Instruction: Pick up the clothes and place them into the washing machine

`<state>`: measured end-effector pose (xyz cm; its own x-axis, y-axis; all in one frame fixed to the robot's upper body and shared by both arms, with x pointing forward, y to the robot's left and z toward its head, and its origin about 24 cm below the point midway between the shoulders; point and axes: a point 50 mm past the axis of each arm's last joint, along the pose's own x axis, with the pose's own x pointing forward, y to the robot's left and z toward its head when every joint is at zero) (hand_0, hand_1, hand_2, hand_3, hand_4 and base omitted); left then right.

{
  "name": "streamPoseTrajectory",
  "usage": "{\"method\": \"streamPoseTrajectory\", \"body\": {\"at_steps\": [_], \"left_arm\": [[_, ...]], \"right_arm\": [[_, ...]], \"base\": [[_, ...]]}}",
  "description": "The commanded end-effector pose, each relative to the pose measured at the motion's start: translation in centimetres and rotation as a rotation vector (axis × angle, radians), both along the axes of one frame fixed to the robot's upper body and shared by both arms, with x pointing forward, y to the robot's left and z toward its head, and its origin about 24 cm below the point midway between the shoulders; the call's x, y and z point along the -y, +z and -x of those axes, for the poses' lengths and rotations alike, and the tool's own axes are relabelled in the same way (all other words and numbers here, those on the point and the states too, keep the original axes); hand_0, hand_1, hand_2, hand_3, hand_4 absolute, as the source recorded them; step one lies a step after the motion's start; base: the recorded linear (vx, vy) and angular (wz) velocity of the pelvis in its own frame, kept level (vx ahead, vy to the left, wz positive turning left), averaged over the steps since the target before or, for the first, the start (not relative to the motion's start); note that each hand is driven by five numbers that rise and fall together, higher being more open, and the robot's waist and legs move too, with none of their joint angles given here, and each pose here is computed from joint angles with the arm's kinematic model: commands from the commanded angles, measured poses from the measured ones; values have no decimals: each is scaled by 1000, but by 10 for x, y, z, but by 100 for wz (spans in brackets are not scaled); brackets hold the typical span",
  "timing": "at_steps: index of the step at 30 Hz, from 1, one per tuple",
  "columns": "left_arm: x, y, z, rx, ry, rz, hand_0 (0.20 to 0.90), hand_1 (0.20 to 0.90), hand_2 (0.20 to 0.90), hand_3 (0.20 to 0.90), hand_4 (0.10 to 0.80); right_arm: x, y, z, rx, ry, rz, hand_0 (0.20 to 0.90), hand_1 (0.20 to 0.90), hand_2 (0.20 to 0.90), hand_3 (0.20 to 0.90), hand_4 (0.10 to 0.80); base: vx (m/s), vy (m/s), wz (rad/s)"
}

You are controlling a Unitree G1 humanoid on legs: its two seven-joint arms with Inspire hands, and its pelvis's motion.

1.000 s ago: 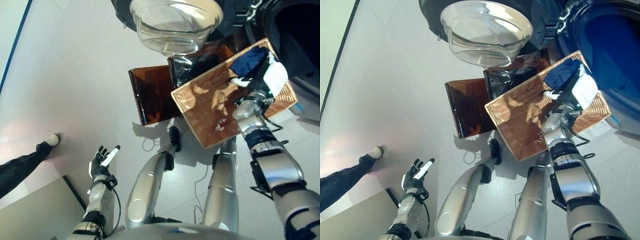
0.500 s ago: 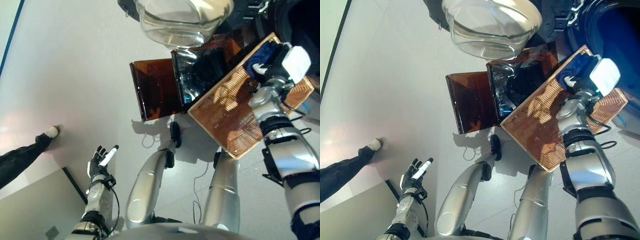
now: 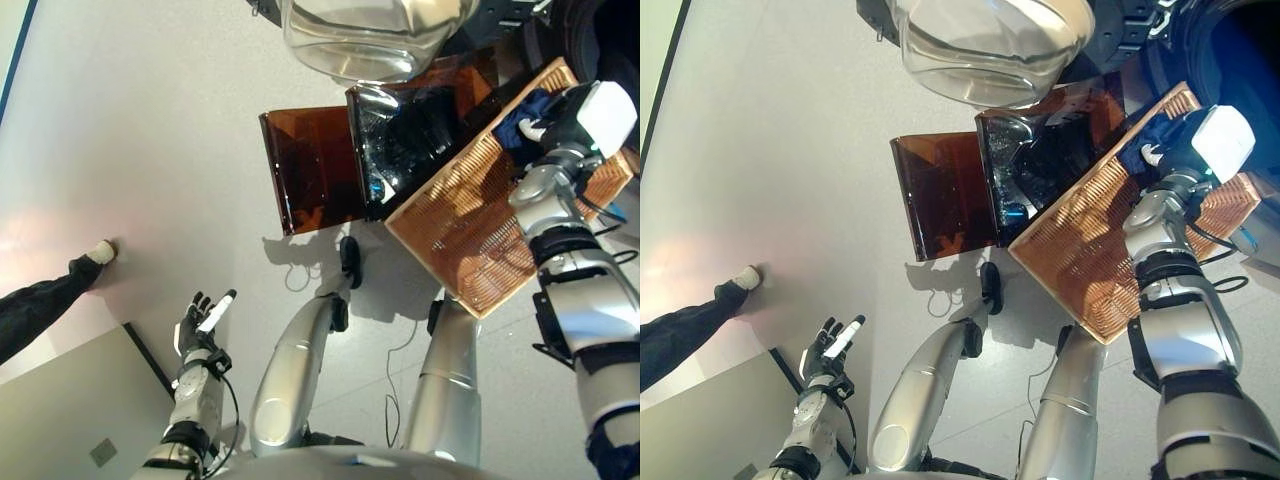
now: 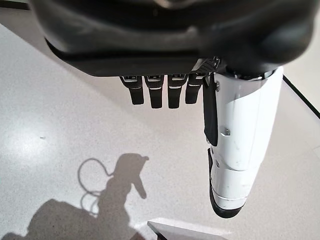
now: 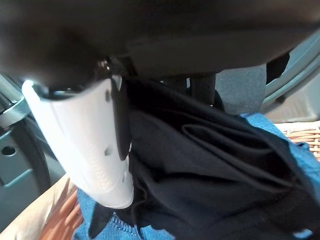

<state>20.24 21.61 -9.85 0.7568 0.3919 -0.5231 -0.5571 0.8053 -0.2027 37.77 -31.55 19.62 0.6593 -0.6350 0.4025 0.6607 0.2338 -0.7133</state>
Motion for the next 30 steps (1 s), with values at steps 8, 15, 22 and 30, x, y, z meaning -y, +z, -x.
{"method": "streamPoseTrajectory", "body": {"at_steps": [8,15,22,30], "left_arm": [[-63,6,20,-53,170,-146,900,900,900,900,800],[-61,2,22,-84,173,-147,900,900,900,900,800],[-58,-3,26,-116,177,-144,900,900,900,900,800],[-58,-9,32,-172,177,-147,900,900,900,900,800]], "right_arm": [[-18,9,-5,78,98,67,200,200,200,200,300],[-40,-5,2,193,250,-26,200,200,200,200,300],[-50,-13,17,281,328,-56,200,200,200,200,300],[-68,-27,32,334,435,-113,200,200,200,200,300]], "base": [[0,0,0],[7,-6,-1],[29,-6,-1],[46,-8,-1]]}}
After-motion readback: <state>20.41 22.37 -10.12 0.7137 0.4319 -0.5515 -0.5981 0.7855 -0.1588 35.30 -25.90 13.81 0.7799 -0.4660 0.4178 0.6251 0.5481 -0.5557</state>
